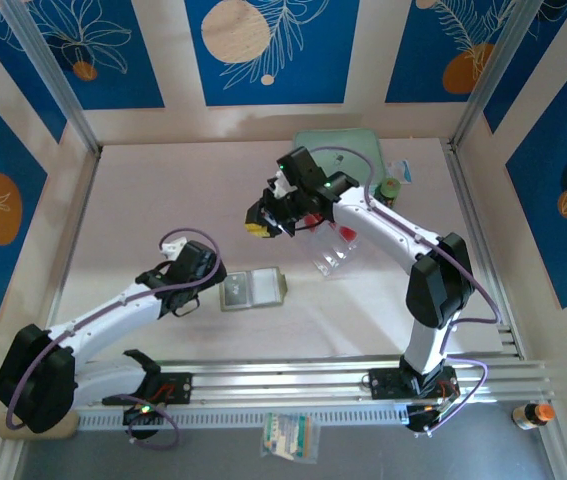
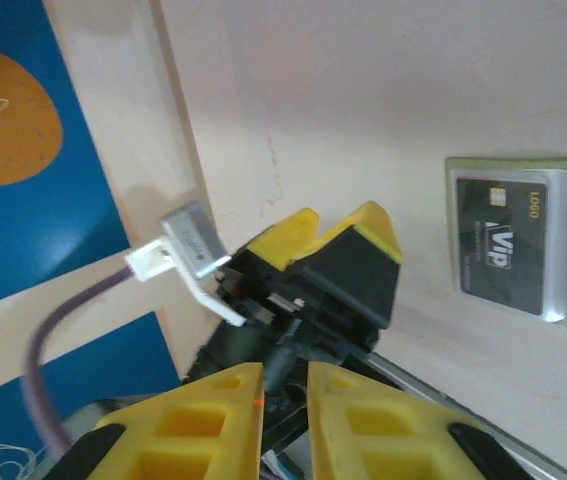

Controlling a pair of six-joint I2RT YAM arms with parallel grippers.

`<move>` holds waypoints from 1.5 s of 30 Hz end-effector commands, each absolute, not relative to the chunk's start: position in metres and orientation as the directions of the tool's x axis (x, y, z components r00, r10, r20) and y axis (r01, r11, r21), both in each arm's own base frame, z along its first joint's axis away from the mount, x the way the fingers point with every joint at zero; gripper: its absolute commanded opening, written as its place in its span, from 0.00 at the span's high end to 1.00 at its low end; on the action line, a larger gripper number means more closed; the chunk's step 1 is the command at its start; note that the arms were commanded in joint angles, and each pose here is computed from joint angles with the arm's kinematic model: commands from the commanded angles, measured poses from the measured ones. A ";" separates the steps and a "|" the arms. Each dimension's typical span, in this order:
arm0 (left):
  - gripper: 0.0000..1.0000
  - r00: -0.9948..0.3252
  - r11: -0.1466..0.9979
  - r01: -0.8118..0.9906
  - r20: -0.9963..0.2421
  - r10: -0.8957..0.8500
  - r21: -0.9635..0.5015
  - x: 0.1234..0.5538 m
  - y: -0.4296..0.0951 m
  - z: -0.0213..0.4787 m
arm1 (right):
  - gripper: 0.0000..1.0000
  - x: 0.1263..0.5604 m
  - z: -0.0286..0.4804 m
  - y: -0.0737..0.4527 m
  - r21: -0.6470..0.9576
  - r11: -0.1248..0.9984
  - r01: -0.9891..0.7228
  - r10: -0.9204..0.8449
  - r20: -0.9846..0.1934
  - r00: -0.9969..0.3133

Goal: Put the credit cards into the card holder

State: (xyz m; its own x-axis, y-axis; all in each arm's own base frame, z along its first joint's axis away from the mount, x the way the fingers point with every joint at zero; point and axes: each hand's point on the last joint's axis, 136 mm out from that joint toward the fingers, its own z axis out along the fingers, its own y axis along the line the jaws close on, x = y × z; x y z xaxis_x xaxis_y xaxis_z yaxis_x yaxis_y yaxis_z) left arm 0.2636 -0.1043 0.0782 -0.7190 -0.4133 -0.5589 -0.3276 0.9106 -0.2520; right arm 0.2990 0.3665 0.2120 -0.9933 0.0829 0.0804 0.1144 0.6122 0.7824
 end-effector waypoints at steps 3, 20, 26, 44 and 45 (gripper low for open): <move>0.00 -0.723 0.919 -0.252 -0.573 -0.386 -0.302 0.286 -0.121 0.095 | 0.88 0.295 0.147 0.351 0.755 0.655 0.022 -0.002 0.031 -1.000; 0.00 -0.790 0.926 -0.119 -0.531 -0.306 -0.357 0.304 -0.158 0.084 | 1.00 0.260 0.073 0.339 0.586 0.801 -0.121 -0.135 -0.020 -0.991; 0.00 -0.807 0.927 -0.100 -0.515 -0.289 -0.363 0.306 -0.165 0.077 | 1.00 0.257 0.048 0.331 0.534 0.837 -0.120 -0.142 0.001 -0.990; 0.00 -0.832 0.902 -0.071 -0.473 -0.288 -0.425 0.294 -0.175 0.053 | 1.00 0.242 -0.018 0.295 0.433 0.901 -0.025 -0.079 0.108 -0.991; 0.00 -0.835 0.903 -0.072 -0.470 -0.287 -0.425 0.293 -0.175 0.051 | 1.00 0.242 -0.020 0.293 0.429 0.903 -0.021 -0.076 0.111 -0.991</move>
